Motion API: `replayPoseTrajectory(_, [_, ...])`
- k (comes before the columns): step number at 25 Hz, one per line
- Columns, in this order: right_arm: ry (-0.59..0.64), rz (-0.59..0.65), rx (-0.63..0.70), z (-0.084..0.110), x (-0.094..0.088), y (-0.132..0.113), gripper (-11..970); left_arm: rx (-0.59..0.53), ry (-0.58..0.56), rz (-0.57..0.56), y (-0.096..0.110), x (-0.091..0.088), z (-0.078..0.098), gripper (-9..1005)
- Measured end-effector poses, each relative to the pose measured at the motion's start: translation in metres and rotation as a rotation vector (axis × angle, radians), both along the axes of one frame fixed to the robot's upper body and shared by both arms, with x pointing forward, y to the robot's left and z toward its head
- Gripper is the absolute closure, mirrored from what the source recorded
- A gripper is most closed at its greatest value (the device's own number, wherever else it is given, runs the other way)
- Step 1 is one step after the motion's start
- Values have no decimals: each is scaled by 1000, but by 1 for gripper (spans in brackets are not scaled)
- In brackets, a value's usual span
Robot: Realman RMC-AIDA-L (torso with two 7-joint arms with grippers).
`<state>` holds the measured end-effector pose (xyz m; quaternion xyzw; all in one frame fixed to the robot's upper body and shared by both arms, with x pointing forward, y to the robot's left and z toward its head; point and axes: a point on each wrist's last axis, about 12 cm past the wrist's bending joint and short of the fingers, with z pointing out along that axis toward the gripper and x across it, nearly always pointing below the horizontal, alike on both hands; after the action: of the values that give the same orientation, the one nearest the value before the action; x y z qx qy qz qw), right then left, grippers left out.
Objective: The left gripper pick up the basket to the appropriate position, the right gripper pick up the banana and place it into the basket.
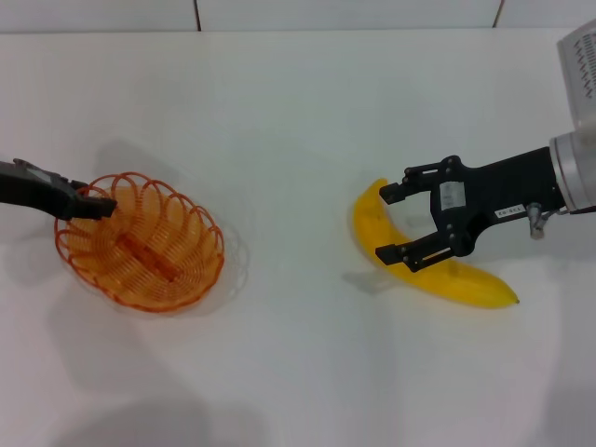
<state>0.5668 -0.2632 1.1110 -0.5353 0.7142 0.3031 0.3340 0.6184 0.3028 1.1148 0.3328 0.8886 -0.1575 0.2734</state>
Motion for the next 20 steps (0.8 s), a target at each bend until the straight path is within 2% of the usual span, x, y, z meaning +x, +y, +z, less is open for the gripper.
replayPoseTrajectory(10, [0,0,0,0,0,0,78,9,-4,-12,0,1,1,722])
replayPoseTrajectory(15, [0,0,-2,0,0,0,78,-9,9,-30,0,-1,5,810])
replayPoseTrajectory(20, [1,0,-3,0,0,0,78,-81,16,-69,-2,-4,17,897])
